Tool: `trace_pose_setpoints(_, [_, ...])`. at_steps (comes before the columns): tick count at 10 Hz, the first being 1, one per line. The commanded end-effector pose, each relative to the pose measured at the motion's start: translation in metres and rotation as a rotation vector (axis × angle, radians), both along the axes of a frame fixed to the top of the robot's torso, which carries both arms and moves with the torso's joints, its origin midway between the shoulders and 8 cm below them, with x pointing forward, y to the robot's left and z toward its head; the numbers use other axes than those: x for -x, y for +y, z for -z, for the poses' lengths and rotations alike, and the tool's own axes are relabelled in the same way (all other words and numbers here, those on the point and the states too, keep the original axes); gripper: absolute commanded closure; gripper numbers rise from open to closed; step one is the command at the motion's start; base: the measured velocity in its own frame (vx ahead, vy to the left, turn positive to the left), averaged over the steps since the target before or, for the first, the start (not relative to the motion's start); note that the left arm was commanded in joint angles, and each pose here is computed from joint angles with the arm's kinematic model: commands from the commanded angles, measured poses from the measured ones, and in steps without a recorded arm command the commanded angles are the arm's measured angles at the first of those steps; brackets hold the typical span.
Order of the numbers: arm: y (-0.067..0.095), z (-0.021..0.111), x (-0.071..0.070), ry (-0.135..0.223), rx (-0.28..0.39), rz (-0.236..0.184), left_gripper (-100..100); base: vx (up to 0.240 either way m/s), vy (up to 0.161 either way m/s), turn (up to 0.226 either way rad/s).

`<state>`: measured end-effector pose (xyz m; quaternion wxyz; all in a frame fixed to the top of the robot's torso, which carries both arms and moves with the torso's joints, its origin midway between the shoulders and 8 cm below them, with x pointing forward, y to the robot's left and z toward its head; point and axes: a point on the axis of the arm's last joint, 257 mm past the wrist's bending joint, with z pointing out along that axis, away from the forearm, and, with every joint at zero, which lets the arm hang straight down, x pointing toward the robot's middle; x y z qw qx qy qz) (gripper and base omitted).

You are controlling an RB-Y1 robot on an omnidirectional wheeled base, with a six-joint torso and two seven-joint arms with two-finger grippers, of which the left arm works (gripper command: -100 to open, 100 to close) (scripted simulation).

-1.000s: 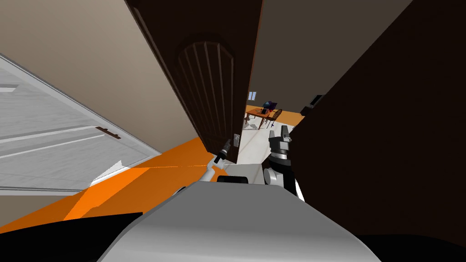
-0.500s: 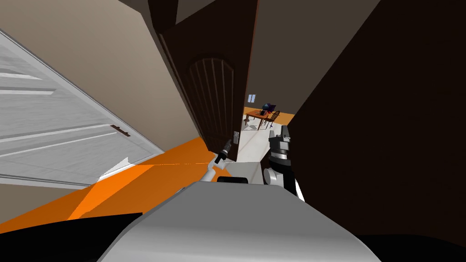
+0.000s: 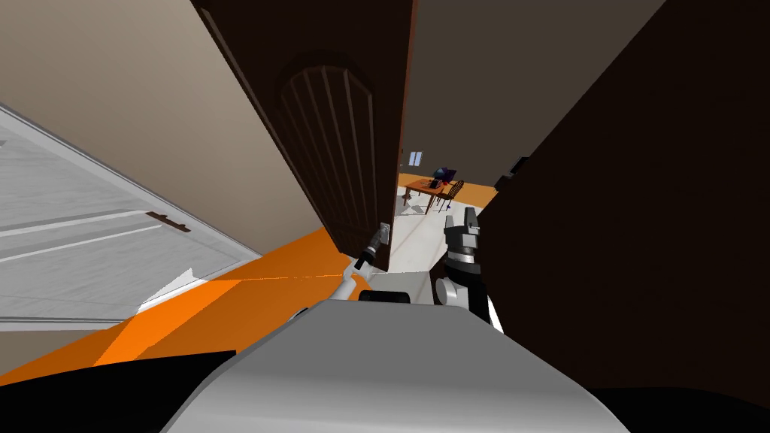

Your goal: Push the door open

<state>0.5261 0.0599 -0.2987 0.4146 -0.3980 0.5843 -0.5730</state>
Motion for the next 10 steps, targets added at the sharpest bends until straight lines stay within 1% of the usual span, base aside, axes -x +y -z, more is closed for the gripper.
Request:
trace_pose_setpoints(1, [-0.0004, -0.001, -0.0013, -0.003, 0.003, -0.003, -100, 0.211, -0.059, -0.02])
trace_pose_setpoints(2, [-0.0016, -0.002, -0.0022, -0.004, 0.007, -0.005, -100, 0.176, -0.06, -0.03])
trace_pose_setpoints(3, [-0.0009, -0.0014, -0.0015, -0.003, 0.005, -0.004, -100, 0.076, -0.029, -0.001])
trace_pose_setpoints(4, [-0.0009, -0.0014, -0.0015, -0.003, 0.005, -0.004, 100, -0.008, 0.004, 0.005])
trace_pose_setpoints(9, [-0.0009, -0.0014, -0.0015, -0.003, 0.005, -0.004, 100, -0.016, 0.006, 0.0])
trace_pose_setpoints(10, [0.0051, 0.0038, 0.0002, 0.002, -0.015, -0.006, 100, 0.079, 0.002, 0.175])
